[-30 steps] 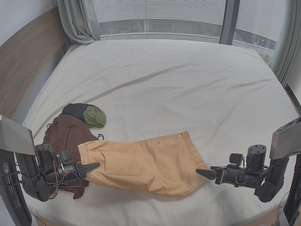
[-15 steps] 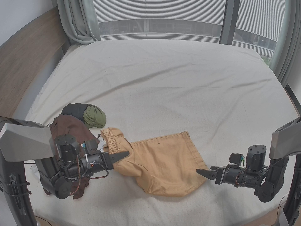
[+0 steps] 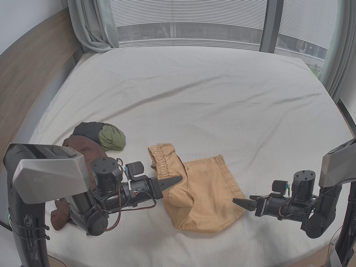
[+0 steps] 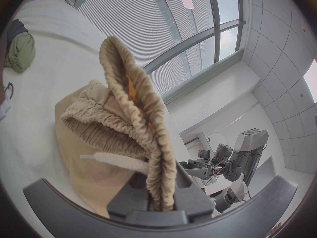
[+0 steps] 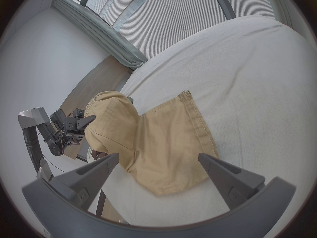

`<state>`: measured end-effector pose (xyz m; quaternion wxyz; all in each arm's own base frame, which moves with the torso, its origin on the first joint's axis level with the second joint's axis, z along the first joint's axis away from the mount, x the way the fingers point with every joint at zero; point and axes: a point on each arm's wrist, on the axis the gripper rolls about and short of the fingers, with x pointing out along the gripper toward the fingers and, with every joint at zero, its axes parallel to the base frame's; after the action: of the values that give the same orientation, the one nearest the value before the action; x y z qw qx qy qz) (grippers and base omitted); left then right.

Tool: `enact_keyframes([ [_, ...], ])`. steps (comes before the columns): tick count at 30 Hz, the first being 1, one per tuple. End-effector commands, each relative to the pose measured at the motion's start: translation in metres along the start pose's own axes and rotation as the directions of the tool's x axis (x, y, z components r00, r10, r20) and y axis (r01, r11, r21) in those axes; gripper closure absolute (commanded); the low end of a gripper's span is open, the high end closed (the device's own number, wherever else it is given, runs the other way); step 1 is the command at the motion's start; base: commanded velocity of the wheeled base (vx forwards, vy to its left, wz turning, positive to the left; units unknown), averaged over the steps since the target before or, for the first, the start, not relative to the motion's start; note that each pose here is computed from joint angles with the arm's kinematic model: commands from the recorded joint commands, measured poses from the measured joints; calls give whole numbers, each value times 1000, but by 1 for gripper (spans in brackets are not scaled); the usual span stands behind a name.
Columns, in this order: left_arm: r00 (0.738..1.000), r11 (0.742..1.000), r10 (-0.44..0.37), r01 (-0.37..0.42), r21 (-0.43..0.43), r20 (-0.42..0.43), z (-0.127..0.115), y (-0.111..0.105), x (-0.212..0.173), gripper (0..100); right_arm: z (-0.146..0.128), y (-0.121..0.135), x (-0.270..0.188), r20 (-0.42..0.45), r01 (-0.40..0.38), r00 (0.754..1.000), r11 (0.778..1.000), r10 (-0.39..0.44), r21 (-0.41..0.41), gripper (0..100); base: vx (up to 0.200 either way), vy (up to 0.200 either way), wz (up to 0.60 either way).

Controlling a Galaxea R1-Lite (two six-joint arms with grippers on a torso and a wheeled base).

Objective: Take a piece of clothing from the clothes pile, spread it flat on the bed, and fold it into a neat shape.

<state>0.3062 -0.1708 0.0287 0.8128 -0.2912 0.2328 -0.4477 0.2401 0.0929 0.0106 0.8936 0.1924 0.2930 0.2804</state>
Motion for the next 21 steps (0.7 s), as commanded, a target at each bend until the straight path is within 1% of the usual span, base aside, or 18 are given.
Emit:
enact_keyframes([
  [1,999,1000,-27,27,-9,-29,-11,0,16,100,3,0,0,13,-3,1000,1000,3,-3,0,0,0,0],
  [8,998,998,-56,55,-25,-30,-16,-6,33,100,10,-3,-2,48,4,999,1000,-4,-4,0,0,0,0],
  [15,997,998,-65,64,-20,-45,-31,-4,52,100,12,-5,-3,57,13,998,1000,-13,0,0,0,0,0],
  [21,995,997,-81,80,-18,-56,-39,-3,64,100,14,-5,-2,64,11,998,1000,-11,-2,0,0,0,0],
])
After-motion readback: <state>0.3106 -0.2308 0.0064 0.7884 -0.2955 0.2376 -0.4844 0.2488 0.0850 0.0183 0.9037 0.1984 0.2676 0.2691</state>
